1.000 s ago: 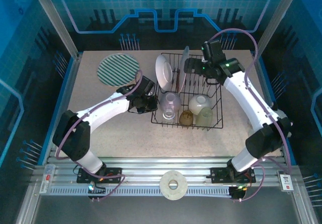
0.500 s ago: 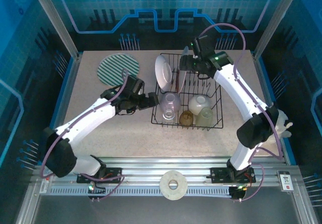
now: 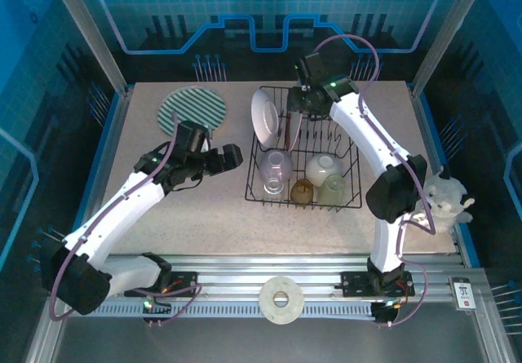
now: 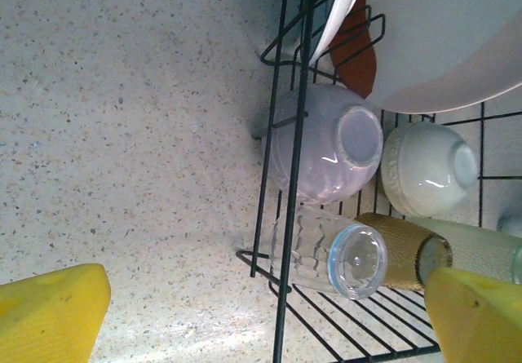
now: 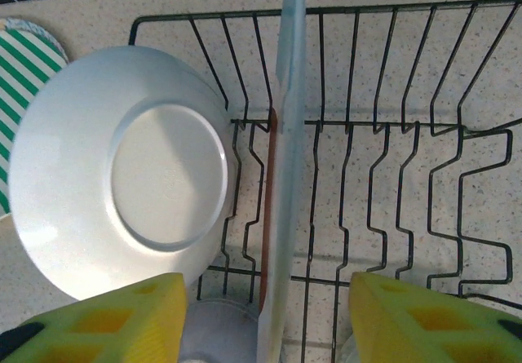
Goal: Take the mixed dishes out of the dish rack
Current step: Pick up the plate from the dish rack.
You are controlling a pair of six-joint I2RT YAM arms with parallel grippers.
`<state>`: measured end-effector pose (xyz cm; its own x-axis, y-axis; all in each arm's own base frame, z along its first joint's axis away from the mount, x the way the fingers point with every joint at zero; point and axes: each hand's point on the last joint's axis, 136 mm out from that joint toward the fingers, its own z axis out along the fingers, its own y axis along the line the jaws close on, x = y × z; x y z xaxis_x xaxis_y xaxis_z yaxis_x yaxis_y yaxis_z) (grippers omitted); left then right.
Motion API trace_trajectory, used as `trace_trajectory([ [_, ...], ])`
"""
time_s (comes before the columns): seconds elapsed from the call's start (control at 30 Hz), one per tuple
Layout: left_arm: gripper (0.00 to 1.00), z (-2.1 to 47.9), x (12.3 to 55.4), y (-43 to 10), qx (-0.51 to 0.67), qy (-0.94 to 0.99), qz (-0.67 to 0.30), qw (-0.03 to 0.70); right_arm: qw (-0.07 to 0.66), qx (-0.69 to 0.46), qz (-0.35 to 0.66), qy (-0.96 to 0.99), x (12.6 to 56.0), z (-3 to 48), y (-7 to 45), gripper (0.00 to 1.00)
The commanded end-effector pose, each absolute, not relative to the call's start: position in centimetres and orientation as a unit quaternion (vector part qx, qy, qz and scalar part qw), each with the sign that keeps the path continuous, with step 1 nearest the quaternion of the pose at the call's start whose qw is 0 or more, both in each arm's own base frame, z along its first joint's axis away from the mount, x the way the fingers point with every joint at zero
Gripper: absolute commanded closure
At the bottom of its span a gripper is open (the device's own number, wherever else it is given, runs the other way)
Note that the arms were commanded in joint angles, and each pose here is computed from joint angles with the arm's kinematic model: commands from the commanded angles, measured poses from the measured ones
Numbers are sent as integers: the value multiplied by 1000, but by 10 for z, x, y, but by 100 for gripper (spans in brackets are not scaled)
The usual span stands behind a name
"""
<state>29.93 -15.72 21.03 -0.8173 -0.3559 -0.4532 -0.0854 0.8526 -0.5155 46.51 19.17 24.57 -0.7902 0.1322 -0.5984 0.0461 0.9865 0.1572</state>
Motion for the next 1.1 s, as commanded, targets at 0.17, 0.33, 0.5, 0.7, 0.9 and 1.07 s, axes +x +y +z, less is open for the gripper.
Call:
trace_trajectory([
  [0.17, 1, 229, 296, -149, -116, 902, -296, 293, 308, 56, 53, 948, 467, 237, 196, 62],
  [0.33, 1, 231, 296, -147, -120, 899, -303, 294, 310, 62, 51, 947, 469, 236, 196, 76],
  [0.5, 1, 237, 296, -147, -116, 894, -314, 297, 314, 64, 53, 946, 470, 239, 197, 91],
  [0.7, 1, 243, 296, -151, -111, 887, -336, 296, 327, 73, 50, 941, 468, 252, 192, 100],
  [0.9, 1, 244, 298, -153, -109, 885, -343, 296, 358, 85, 46, 929, 464, 278, 182, 100],
  [1.07, 1, 241, 299, -154, -110, 887, -343, 291, 384, 91, 40, 918, 462, 299, 173, 100],
])
